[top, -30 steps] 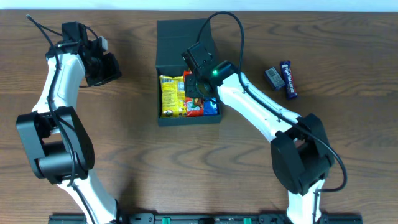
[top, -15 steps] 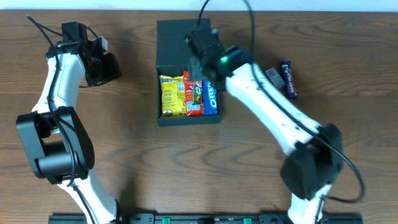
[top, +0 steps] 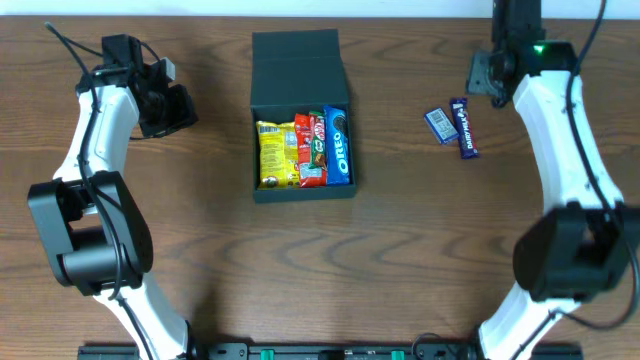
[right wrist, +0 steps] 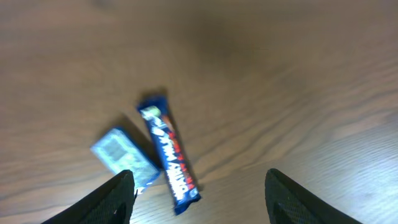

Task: Pack container
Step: 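Move the right gripper back right and grasp the blue Dairy Milk bar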

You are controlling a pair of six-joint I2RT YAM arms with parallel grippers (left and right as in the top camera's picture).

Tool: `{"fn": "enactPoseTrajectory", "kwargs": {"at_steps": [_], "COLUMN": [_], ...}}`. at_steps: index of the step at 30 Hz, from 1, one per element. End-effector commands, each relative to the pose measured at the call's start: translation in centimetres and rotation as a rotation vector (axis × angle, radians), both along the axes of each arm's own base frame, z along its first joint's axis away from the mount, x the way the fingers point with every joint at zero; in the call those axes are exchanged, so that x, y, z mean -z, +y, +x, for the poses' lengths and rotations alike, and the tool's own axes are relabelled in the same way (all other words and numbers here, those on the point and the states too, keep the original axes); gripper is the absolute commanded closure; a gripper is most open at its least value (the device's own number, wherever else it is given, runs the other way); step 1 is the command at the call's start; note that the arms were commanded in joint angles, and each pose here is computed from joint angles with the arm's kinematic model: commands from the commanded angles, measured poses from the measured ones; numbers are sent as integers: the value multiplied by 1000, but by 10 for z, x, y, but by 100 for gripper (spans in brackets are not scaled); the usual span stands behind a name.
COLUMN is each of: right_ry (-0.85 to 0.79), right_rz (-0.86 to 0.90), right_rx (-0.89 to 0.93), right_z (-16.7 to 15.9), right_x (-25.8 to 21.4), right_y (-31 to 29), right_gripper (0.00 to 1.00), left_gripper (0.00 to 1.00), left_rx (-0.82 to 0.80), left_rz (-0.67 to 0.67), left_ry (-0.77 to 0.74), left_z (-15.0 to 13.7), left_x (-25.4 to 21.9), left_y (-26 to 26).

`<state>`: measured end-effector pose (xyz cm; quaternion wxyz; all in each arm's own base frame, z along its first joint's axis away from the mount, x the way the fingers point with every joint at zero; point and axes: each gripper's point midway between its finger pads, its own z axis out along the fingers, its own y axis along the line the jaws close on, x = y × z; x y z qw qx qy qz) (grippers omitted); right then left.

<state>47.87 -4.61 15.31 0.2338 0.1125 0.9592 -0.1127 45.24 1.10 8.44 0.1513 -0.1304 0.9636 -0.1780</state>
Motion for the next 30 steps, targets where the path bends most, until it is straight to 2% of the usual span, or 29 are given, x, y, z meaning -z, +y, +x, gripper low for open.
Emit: {"fn": "enactPoseTrajectory", "kwargs": {"at_steps": [1,6,12,26,30], "right_ry": [93,143,192,281,289], "right_rz": [38,81,86,130,150], "right_rx": [-35,-75,-124,-134,-142], "right_z": [2,11,12,2,0], "right_x": [46,89,115,153,157], "right_y": [-1,0,3,2,1], "right_gripper": [33,35,40,47,48], "left_gripper": [84,84,84,84,85], "left_rx": [37,62,86,96,242], "left_rz": [11,11,10,7,-61], "left_ry": [-58,-57,-57,-57,-117], "left_z": [7,7,7,6,5], "left_x": [-20,-20,-20,-20,-28], "left_y": [-9,-21,-32,-37,-56]}}
